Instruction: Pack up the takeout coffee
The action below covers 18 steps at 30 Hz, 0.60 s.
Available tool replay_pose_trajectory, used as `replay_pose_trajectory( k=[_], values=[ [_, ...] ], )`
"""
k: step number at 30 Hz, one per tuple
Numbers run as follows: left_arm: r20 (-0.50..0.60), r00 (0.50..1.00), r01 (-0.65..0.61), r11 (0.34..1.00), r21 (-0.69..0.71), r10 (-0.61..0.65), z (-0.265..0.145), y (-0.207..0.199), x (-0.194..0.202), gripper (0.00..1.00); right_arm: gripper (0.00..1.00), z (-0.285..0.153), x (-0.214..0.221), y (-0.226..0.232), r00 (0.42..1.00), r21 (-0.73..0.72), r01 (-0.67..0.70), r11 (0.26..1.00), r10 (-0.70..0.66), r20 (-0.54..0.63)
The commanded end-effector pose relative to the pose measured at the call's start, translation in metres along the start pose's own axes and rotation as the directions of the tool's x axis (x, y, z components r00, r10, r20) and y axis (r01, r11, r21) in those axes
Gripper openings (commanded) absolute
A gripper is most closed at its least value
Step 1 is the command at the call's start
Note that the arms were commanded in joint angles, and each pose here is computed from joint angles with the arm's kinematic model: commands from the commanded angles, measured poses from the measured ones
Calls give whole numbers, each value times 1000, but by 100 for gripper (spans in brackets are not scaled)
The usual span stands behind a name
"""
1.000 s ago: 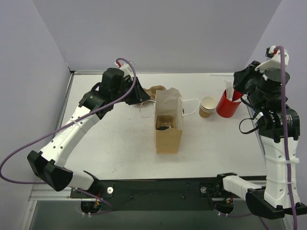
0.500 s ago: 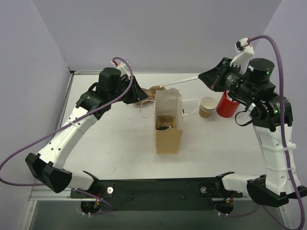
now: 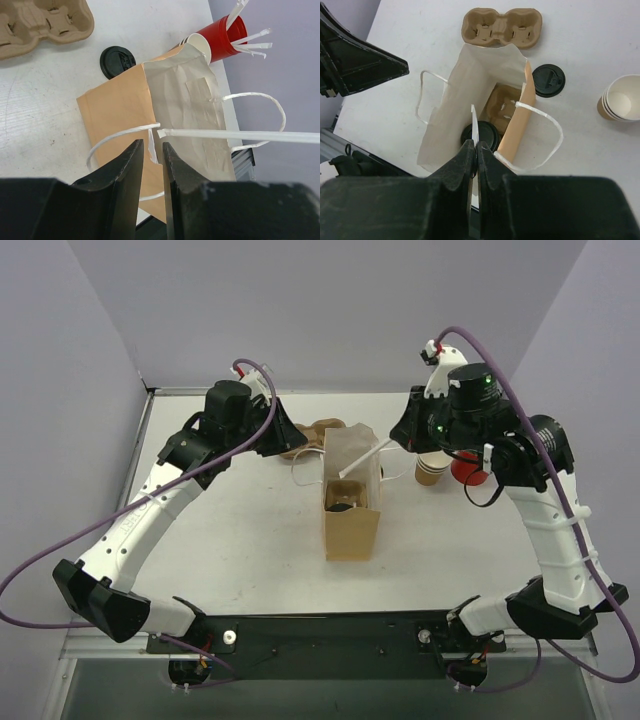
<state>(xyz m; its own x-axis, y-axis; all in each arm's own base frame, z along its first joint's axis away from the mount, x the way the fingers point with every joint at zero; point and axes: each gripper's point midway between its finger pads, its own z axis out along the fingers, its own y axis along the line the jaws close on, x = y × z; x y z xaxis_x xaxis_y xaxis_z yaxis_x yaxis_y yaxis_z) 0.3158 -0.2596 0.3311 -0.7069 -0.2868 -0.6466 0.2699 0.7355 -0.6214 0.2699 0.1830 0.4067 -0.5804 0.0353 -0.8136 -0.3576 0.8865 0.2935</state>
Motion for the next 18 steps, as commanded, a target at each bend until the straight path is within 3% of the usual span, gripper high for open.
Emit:
replay_pose_trajectory(
  k=[1, 18],
  values=[
    [51, 999, -10, 1000, 15, 9, -8, -6, -13, 32, 0, 6, 13, -5, 994, 84, 97, 992, -92, -66],
    [45, 999, -2, 1000, 12, 1, -6, 0, -12, 32, 0, 76, 65, 10, 945, 168, 224, 960, -172, -277]
  ],
)
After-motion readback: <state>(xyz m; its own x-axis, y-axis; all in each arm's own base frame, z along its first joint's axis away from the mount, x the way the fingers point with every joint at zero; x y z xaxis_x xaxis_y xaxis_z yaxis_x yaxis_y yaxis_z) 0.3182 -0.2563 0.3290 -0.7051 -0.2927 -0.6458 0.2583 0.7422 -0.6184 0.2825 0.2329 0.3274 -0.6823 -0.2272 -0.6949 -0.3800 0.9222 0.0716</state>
